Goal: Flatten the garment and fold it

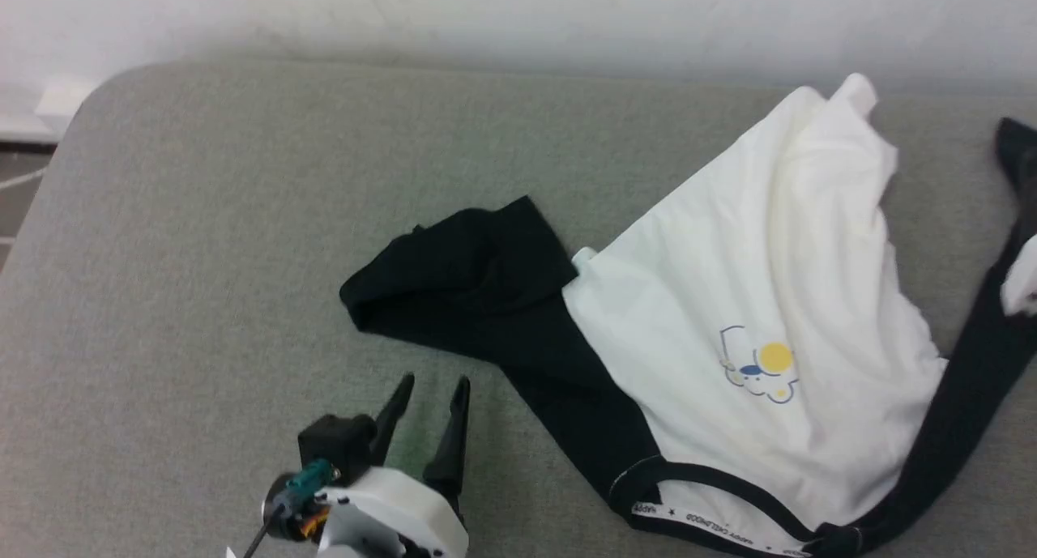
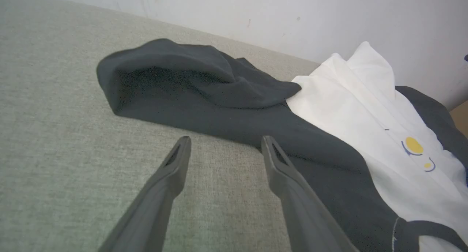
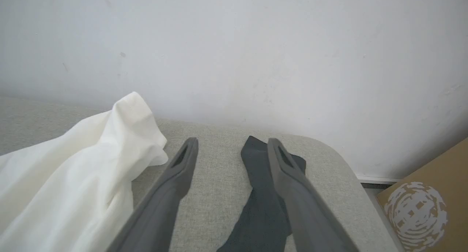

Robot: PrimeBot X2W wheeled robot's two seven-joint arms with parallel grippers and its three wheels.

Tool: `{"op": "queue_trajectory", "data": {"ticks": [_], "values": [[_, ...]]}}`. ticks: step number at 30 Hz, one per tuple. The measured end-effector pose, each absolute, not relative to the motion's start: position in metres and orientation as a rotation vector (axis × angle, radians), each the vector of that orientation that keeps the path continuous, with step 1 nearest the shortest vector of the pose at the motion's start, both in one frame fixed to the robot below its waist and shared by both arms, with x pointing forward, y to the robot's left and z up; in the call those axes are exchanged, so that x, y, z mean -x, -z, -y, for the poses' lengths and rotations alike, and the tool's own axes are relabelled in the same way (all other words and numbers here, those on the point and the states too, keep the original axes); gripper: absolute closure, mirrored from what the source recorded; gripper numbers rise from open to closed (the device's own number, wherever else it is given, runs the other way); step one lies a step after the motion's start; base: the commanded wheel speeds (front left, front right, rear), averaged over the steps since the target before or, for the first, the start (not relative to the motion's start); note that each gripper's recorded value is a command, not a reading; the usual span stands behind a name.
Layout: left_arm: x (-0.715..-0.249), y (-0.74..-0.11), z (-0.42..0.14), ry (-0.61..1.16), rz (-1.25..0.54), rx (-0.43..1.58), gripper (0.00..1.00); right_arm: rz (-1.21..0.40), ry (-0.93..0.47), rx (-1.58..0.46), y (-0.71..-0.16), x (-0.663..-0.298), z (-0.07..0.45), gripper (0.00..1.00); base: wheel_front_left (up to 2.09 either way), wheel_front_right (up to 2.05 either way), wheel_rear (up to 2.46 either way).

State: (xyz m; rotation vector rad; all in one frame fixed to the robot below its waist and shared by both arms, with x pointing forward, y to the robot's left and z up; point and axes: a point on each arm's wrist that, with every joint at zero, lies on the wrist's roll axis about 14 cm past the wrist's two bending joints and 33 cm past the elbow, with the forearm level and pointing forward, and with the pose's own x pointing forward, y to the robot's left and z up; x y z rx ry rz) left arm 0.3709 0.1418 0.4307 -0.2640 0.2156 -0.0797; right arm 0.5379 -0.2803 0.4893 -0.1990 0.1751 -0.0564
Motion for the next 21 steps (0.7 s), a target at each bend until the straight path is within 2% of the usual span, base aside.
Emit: {"op": "queue_trajectory", "data": {"ticks": [8, 15, 21], "values": [[-0.335, -0.424, -0.108, 0.167, -0.338, 0.321, 0.00, -0.089, 0.031, 0.003, -0.482, -0.455, 0.252, 0.00, 0.00, 0.00, 0.00], [-0.321, -0.420, -0.077, 0.269, -0.447, 0.338, 0.00, -0.047, 0.091, -0.140, -0.478, -0.380, 0.249, 0.00, 0.00, 0.00, 0.00], [-0.319, -0.418, -0.051, 0.346, -0.529, 0.366, 0.00, -0.043, 0.127, -0.154, -0.485, -0.353, 0.252, 0.00, 0.00, 0.00, 0.00]]}}
